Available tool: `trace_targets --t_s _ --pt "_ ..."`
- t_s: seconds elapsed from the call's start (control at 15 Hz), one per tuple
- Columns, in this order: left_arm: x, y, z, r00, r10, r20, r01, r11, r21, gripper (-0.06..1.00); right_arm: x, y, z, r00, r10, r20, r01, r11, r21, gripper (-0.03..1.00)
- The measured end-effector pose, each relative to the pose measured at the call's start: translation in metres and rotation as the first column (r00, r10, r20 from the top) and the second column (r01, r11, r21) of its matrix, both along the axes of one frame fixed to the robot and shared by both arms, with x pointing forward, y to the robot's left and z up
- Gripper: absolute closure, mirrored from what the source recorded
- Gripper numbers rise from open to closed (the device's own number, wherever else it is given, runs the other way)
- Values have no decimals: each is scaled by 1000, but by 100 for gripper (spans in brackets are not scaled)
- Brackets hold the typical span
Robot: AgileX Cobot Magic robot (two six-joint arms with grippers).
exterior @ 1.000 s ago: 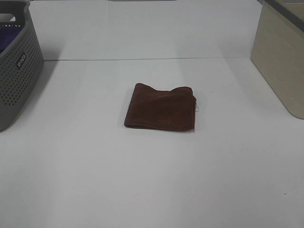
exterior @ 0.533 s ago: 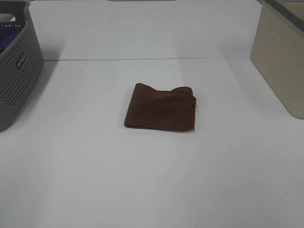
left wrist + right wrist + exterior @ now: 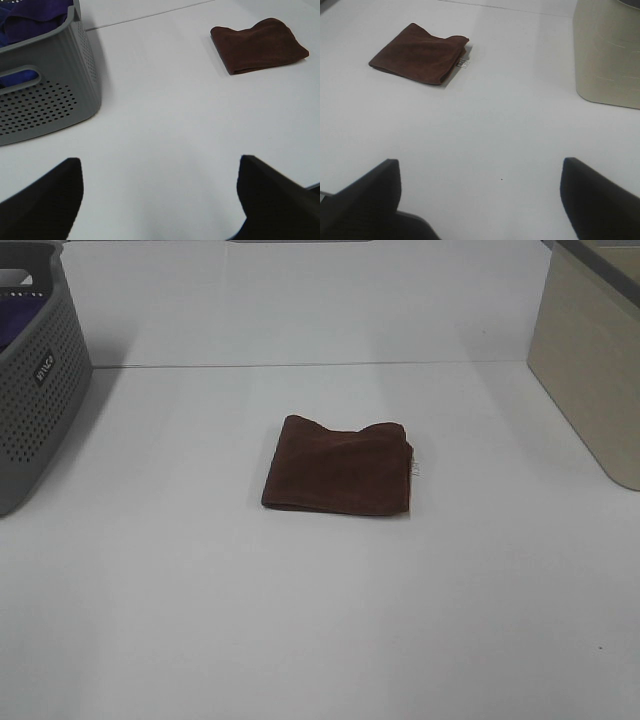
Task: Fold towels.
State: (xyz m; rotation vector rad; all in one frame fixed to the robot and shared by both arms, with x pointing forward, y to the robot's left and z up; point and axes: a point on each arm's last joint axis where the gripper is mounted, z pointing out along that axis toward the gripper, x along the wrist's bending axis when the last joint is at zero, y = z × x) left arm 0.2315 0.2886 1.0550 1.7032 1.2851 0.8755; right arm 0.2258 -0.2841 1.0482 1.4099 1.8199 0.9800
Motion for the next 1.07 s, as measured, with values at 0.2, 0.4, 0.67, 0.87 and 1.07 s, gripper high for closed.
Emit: trace_targets --t_s 0.2,0.4,0.67,0.87,1.07 --pt "0 0 0 1000 0 0 0 1000 0 16 0 0 0 1000 -28 0 28 1000 1 13" --pt "0 0 0 1000 0 0 0 1000 0 16 0 0 0 1000 -30 0 30 1000 1 13" --pt "0 0 0 1000 0 0 0 1000 0 16 0 0 0 1000 -30 0 30 1000 1 13" --pt "0 0 0 1000 0 0 0 1000 0 16 0 0 0 1000 -30 0 30 1000 1 13" --pt "0 0 0 1000 0 0 0 1000 0 16 0 0 0 1000 -30 0 30 1000 1 13"
